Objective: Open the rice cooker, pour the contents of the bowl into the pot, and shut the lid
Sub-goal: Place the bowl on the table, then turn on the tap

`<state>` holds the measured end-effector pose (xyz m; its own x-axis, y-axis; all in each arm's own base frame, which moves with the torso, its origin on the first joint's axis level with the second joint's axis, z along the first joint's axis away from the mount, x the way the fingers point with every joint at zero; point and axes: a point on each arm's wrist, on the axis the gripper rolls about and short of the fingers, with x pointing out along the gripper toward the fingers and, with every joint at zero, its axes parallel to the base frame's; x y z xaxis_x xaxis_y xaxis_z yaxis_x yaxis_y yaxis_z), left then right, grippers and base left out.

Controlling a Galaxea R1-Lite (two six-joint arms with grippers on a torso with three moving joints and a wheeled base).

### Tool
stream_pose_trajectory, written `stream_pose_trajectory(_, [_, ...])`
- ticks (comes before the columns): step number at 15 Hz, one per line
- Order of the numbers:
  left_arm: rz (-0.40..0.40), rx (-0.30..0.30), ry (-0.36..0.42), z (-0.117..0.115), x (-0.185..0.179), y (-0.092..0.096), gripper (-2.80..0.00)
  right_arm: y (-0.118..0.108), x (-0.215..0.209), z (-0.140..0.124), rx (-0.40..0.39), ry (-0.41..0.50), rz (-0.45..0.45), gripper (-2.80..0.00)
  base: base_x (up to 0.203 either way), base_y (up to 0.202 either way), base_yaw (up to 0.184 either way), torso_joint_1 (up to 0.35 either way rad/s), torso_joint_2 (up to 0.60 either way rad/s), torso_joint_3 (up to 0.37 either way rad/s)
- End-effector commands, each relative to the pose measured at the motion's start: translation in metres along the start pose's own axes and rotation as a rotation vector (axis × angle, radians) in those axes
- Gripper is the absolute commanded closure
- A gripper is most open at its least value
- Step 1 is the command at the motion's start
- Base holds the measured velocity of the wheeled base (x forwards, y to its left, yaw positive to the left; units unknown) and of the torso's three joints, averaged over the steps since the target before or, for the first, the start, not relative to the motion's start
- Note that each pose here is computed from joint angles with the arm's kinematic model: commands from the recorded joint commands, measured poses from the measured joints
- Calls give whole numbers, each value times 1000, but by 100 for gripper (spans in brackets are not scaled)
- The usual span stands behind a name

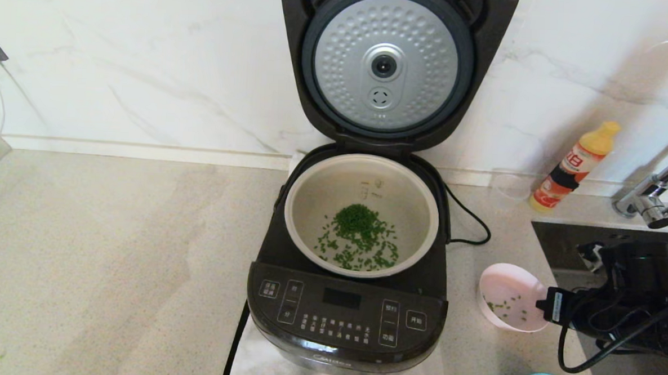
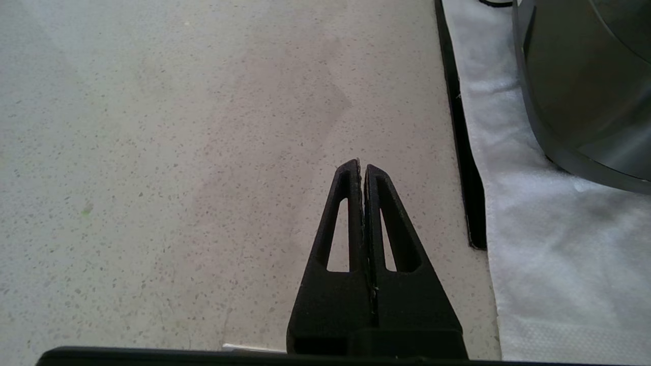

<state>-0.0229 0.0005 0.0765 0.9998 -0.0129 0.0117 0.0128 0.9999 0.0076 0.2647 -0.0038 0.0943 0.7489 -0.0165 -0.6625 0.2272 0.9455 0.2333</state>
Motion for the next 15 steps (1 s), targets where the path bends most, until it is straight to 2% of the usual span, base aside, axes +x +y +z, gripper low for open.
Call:
stream_pose_trajectory(1, [1, 0, 9, -3, 1, 0, 0, 1, -4, 3, 3, -19, 6, -280, 0, 0, 0, 0, 0, 0])
stream_pose_trajectory(5, [1, 0, 9, -3, 1, 0, 0, 3, -19, 9, 5, -74, 27, -280, 0, 0, 0, 0, 0, 0])
stream_pose_trajectory(8, [1, 0, 9, -3, 1, 0, 0, 3, -47, 19, 7, -169, 44, -280, 0, 0, 0, 0, 0, 0])
stream_pose_trajectory(11, [1, 0, 9, -3, 1, 0, 0, -6, -72, 28, 21, -238, 15, -280, 0, 0, 0, 0, 0, 0])
stream_pose_trajectory(12, [1, 0, 9, -3, 1, 0, 0, -10, -80, 29, 19, -240, -5, 0, 0, 0, 0, 0, 0, 0])
stream_pose_trajectory(15, [1, 0, 9, -3, 1, 0, 0, -23, -96, 35, 46, -281, -62, 0, 0, 0, 0, 0, 0, 0])
